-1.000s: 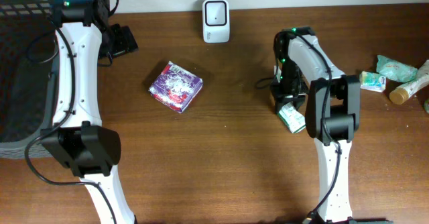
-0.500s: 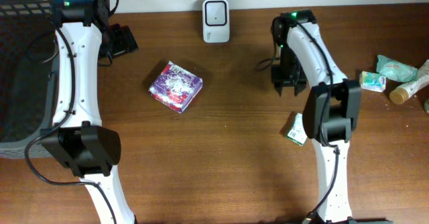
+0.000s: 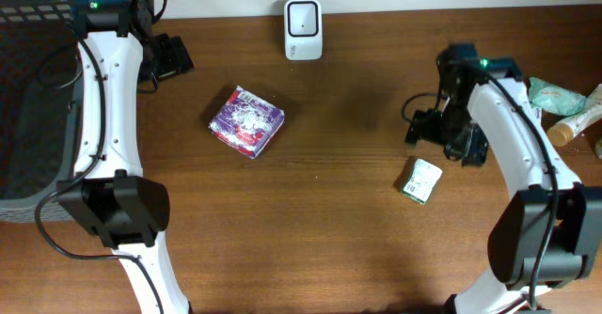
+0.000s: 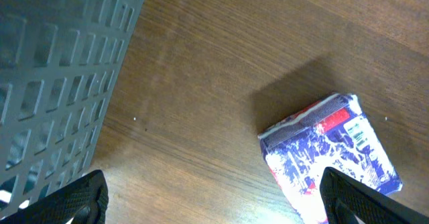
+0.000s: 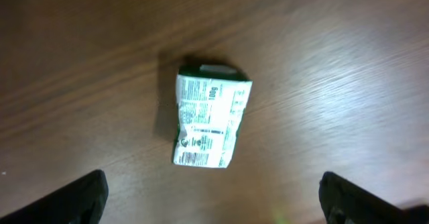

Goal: Scan the item barcode

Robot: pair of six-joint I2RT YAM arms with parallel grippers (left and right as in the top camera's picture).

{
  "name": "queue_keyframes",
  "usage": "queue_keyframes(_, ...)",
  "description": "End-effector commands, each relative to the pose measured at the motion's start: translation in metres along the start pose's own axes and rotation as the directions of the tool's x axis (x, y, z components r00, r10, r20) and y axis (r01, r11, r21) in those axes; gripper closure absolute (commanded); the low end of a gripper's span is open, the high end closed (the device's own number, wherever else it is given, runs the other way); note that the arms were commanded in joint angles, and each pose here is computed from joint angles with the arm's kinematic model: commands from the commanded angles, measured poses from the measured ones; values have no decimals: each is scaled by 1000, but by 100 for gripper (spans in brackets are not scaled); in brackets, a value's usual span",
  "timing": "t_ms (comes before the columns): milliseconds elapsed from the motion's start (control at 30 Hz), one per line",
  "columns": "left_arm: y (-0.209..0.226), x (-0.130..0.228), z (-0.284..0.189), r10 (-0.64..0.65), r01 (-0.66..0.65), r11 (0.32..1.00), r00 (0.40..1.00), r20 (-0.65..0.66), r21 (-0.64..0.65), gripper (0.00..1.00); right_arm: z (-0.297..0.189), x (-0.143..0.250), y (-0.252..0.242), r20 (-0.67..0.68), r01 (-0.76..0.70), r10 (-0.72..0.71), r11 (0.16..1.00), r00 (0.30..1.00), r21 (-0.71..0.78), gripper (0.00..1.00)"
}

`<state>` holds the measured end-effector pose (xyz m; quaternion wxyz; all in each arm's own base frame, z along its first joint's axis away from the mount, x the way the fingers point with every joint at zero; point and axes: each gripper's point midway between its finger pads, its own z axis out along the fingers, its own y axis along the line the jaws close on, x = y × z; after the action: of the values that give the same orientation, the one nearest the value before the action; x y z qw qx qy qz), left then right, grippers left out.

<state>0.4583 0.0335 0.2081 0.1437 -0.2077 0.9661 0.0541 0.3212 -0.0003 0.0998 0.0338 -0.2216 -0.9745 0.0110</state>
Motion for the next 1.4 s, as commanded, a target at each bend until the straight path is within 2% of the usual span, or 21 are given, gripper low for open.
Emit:
queue_keyframes(0, 1, 1, 7, -10, 10, 1000, 1000, -17, -8, 1, 35, 9, 0, -121, -77, 51, 972, 991, -221, 1)
queue_keyframes(33, 1, 1, 7, -10, 10, 1000, 1000, -17, -8, 1, 43, 12, 6, -137, -46, -2, 938, 991, -345, 0)
queue_keyframes(67, 1, 1, 7, -10, 10, 1000, 1000, -17, -8, 1, 46, 15, 13, -132, -8, -58, 892, 990, -452, 4)
queue_keyframes(133, 1, 1, 7, -11, 11, 1000, 1000, -17, -8, 1, 61, 21, 11, -137, -27, -60, 827, 989, -562, 12)
queue_keyframes(200, 1, 1, 7, -11, 11, 1000, 1000, -17, -8, 1, 74, 23, 2, -137, -52, -32, 824, 990, -565, 13)
queue_keyframes(333, 1, 1, 7, -10, 10, 1000, 1000, -17, -8, 1, 87, 24, -1, -123, -49, -26, 820, 992, -570, 38)
queue_keyframes(433, 1, 1, 7, -10, 10, 1000, 1000, -17, -8, 1, 100, 27, -1, -109, -43, -25, 819, 994, -573, 43)
queue_keyframes(500, 1, 1, 7, -10, 10, 1000, 1000, -17, -8, 1, 102, 26, -1, -100, -37, -25, 818, 995, -574, 59)
queue_keyframes(633, 1, 1, 7, -10, 10, 1000, 1000, -17, -8, 1, 102, 18, 1, -61, -13, -27, 815, 998, -580, 81)
queue_keyframes(700, 1, 1, 7, -11, 11, 1000, 1000, -17, -8, 1, 98, 12, 2, -42, -2, -27, 813, 999, -582, 88)
queue_keyframes(733, 1, 1, 7, -11, 11, 1000, 1000, -17, -8, 1, 93, 8, 3, -36, 1, -27, 813, 999, -582, 96)
queue_keyframes(800, 1, 1, 7, -10, 10, 1000, 1000, -17, -8, 1, 77, -4, 5, -18, 19, -36, 819, 999, -573, 96)
queue_keyframes(900, 1, 1, 7, -11, 11, 1000, 1000, -17, -8, 1, 63, -15, 7, 18, 80, -81, 875, 997, -477, 96)
queue_keyframes(1000, 1, 1, 7, -11, 11, 1000, 1000, -17, -8, 1, 55, -15, 28, 46, 144, -137, 906, 989, -397, 96)
queue_keyframes(1033, 1, 1, 7, -10, 10, 1000, 1000, -17, -8, 1, 57, -12, 28, 32, 126, -123, 920, 992, -372, 96)
queue_keyframes(1100, 1, 1, 7, -11, 11, 1000, 1000, -17, -8, 1, 58, -6, 25, 6, 116, -121, 929, 993, -352, 76)
queue_keyframes(1200, 1, 1, 6, -10, 9, 1000, 1000, -17, -8, 1, 58, -1, 2, -55, 43, -66, 938, 996, -343, 71)
queue_keyframes(1300, 1, 1, 6, -10, 9, 1000, 1000, -17, -8, 1, 48, -4, -17, -68, 35, -62, 941, 996, -336, 68)
queue_keyframes(1333, 1, 1, 6, -10, 9, 1000, 1000, -17, -8, 1, 40, -9, -22, -58, 38, -61, 940, 996, -340, 63)
queue_keyframes(1367, 1, 1, 6, -12, 12, 1000, 1000, -16, -7, 1, 33, -14, -24, -48, 32, -51, 939, 998, -341, 52)
